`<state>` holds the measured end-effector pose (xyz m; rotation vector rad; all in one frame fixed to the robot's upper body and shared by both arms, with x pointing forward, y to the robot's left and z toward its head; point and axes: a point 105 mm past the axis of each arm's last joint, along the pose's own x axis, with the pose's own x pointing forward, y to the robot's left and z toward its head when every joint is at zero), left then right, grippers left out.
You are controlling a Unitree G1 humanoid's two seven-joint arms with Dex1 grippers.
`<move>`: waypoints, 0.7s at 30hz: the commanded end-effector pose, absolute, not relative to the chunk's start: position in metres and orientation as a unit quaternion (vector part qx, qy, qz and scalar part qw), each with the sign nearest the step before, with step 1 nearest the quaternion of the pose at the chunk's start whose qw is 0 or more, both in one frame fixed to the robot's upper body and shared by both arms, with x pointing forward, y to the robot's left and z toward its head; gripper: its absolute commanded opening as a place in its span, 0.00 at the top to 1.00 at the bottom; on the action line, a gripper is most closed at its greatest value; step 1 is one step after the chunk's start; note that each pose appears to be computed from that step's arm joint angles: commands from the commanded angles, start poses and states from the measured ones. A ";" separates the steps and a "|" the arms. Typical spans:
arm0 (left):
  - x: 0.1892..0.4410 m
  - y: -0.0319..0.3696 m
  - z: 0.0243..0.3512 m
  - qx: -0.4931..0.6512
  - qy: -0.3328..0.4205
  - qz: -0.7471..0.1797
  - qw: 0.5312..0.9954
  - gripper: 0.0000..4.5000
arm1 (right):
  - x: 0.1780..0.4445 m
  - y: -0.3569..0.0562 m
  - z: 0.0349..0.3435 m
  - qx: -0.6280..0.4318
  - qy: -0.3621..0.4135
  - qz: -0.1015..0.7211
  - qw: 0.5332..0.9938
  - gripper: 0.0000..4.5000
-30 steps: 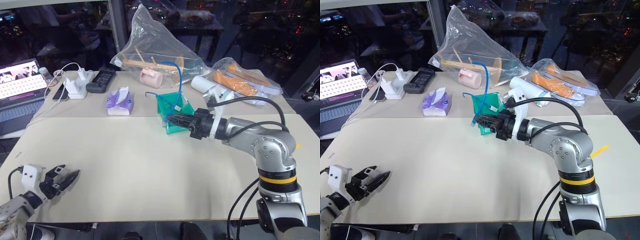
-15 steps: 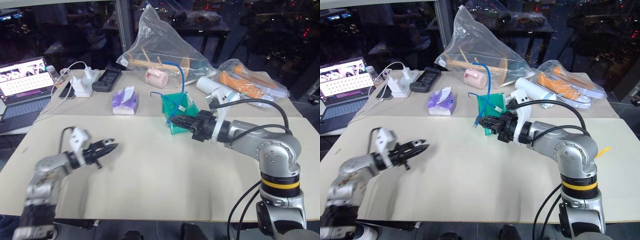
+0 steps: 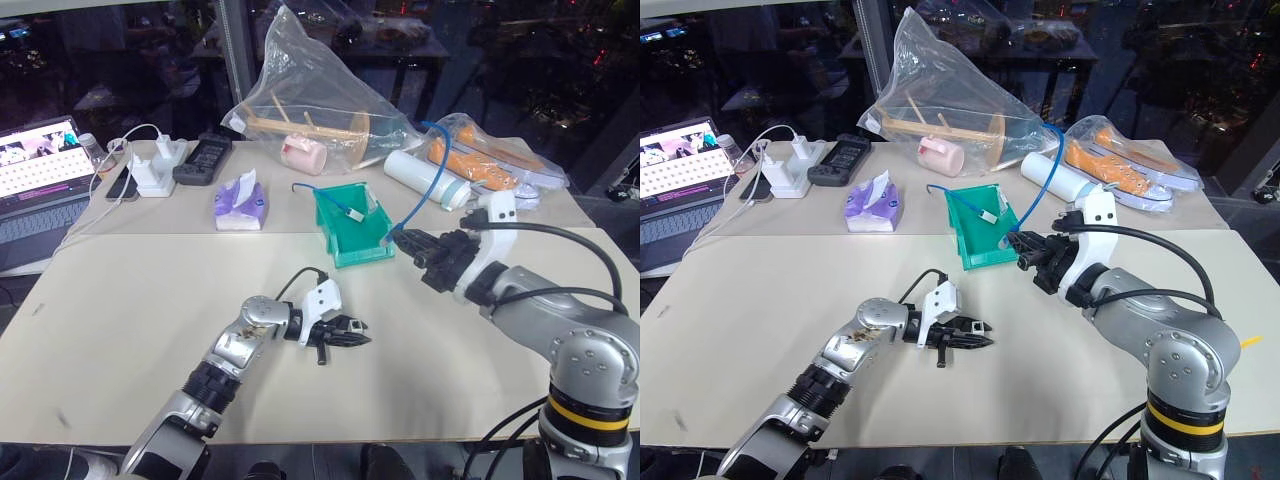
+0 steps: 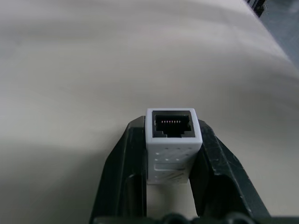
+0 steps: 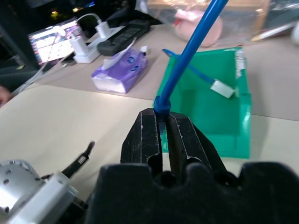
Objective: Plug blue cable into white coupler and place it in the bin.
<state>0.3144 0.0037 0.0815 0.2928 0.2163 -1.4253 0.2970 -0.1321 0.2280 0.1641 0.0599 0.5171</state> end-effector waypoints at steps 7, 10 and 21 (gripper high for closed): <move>0.312 -0.023 0.079 0.129 0.131 -0.626 0.758 0.85 | 0.259 -0.127 0.175 0.216 0.106 0.168 0.956 1.00; 0.307 -0.030 0.081 0.110 0.139 -0.631 0.756 0.85 | 0.259 -0.129 0.170 0.223 0.117 0.155 0.955 1.00; 0.302 -0.026 0.080 0.080 0.176 -0.619 0.761 0.85 | 0.255 -0.115 0.142 0.213 0.159 0.160 0.951 1.00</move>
